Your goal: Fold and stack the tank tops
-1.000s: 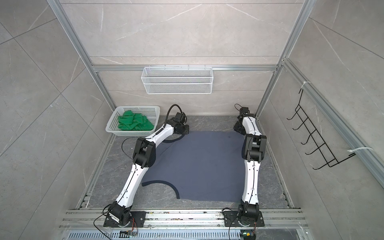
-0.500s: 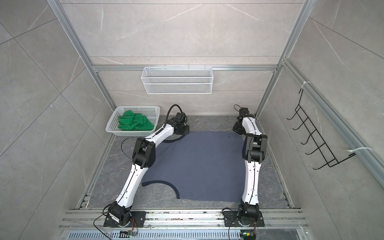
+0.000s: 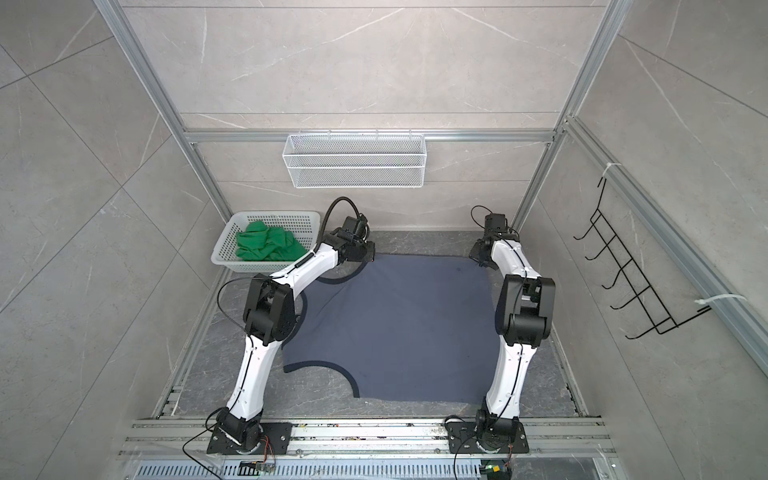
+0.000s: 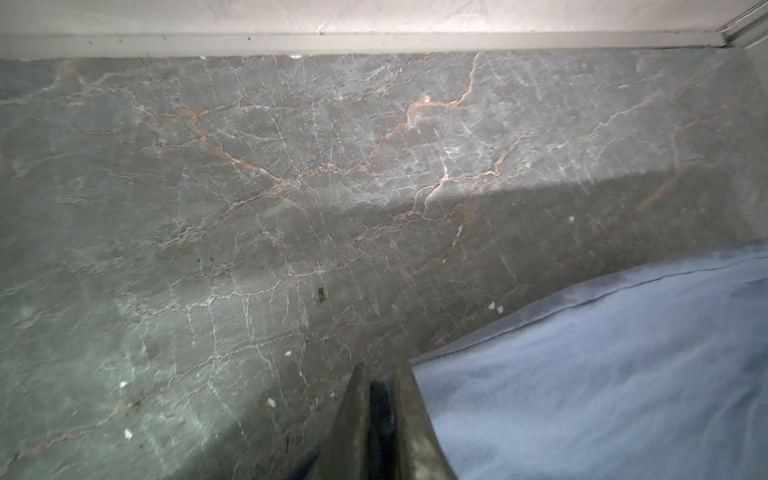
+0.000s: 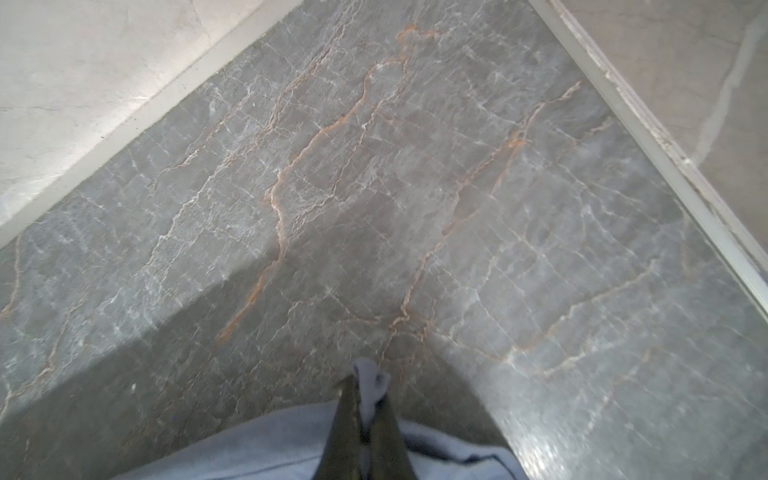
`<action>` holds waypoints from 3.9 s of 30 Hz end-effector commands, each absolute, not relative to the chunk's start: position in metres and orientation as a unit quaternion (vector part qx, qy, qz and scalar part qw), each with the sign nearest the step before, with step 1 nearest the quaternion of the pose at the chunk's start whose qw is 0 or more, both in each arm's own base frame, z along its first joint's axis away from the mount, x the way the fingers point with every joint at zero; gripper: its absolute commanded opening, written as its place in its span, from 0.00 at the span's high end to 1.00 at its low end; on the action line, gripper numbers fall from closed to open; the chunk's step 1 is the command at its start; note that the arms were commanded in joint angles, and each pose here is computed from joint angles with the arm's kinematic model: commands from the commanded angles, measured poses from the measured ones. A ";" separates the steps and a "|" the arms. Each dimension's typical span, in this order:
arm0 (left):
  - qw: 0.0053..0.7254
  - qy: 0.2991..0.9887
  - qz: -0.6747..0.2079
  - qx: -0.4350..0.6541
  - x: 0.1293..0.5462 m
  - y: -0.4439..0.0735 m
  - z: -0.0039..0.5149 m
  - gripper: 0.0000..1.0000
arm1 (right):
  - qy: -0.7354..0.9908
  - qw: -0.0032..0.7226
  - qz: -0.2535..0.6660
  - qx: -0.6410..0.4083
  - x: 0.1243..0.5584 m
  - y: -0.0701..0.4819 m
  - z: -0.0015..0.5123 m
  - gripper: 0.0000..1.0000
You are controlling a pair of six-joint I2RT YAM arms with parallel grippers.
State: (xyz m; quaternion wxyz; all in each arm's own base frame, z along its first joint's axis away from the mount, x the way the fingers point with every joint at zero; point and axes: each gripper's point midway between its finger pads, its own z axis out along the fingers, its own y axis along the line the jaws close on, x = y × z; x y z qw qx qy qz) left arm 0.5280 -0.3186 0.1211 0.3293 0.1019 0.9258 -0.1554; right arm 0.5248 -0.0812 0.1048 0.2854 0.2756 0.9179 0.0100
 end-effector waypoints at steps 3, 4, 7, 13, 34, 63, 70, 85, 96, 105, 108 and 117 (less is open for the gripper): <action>0.385 0.900 -0.172 0.111 0.511 -0.323 0.177 1.00 | 0.898 0.324 0.037 0.295 0.517 -0.084 0.126 0.96; 0.386 0.900 -0.172 0.112 0.506 -0.323 0.177 1.00 | 0.897 0.325 0.043 0.298 0.514 -0.084 0.127 0.96; 0.385 0.900 -0.170 0.117 0.492 -0.324 0.176 1.00 | 0.892 0.323 0.054 0.311 0.502 -0.085 0.126 0.96; 0.378 0.903 -0.163 0.120 0.464 -0.319 0.167 1.00 | 0.887 0.314 0.073 0.330 0.471 -0.079 0.121 0.95; 0.350 0.912 -0.160 0.138 0.357 -0.306 0.123 1.00 | 0.856 0.301 0.068 0.415 0.361 -0.102 0.092 0.95; 0.344 0.917 -0.173 0.100 0.296 -0.283 0.110 0.46 | 0.844 0.313 0.039 0.433 0.312 -0.101 0.101 0.46; 0.324 0.931 -0.152 0.069 0.321 -0.275 0.116 0.37 | 0.861 0.264 0.074 0.428 0.311 -0.085 0.082 0.46; 0.239 0.959 -0.140 0.050 0.314 -0.281 0.059 0.35 | 0.876 0.184 0.107 0.433 0.291 -0.062 0.031 0.46; 0.227 0.962 -0.145 0.054 0.316 -0.289 0.044 0.39 | 0.878 0.155 0.145 0.428 0.284 -0.045 0.016 0.58; 0.226 0.962 -0.144 0.053 0.315 -0.288 0.044 0.40 | 0.884 0.170 0.077 0.429 0.268 -0.064 0.039 0.51; 0.230 0.961 -0.143 0.052 0.315 -0.287 0.046 0.40 | 0.882 0.164 0.082 0.434 0.261 -0.060 0.036 0.51; 0.230 0.960 -0.149 0.054 0.315 -0.289 0.046 0.42 | 0.881 0.143 0.105 0.438 0.261 -0.052 0.015 0.56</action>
